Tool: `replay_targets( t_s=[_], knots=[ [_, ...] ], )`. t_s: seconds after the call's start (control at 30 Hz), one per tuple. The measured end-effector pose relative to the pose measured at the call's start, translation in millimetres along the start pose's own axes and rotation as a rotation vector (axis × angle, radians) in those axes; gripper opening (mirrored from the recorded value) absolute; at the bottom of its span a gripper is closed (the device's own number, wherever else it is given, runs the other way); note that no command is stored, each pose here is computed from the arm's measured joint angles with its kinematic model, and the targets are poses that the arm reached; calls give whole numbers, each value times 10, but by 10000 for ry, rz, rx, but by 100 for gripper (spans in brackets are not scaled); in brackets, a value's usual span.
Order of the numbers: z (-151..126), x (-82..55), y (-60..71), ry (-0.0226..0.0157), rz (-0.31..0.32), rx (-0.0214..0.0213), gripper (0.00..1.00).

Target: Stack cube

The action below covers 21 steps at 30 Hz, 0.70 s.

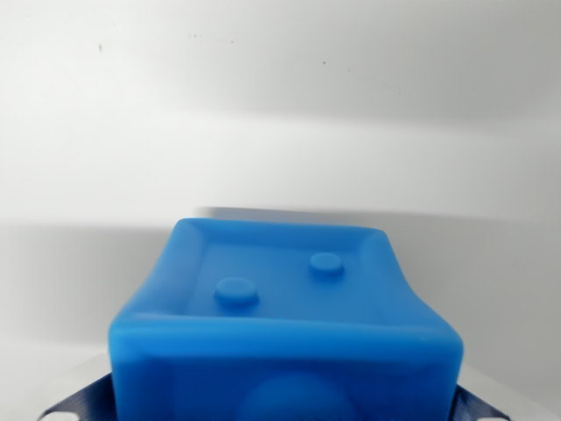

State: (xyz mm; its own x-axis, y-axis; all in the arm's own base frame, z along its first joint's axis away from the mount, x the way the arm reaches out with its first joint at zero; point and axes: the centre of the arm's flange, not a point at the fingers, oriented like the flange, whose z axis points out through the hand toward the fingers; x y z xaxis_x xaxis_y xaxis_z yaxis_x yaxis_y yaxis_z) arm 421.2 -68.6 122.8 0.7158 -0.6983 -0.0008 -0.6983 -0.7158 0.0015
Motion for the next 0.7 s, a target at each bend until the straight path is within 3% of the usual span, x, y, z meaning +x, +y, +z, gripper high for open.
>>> replay_targets(
  t_s=[0.1,0.3,0.53,0.7],
  knots=[
    [-32,-1,1,-17,1,-10,0],
    [-151,4,-1,8,8,16,0],
    [-280,3,0,-6,13,14,0],
    [-397,7,-1,10,11,30,0]
  ],
)
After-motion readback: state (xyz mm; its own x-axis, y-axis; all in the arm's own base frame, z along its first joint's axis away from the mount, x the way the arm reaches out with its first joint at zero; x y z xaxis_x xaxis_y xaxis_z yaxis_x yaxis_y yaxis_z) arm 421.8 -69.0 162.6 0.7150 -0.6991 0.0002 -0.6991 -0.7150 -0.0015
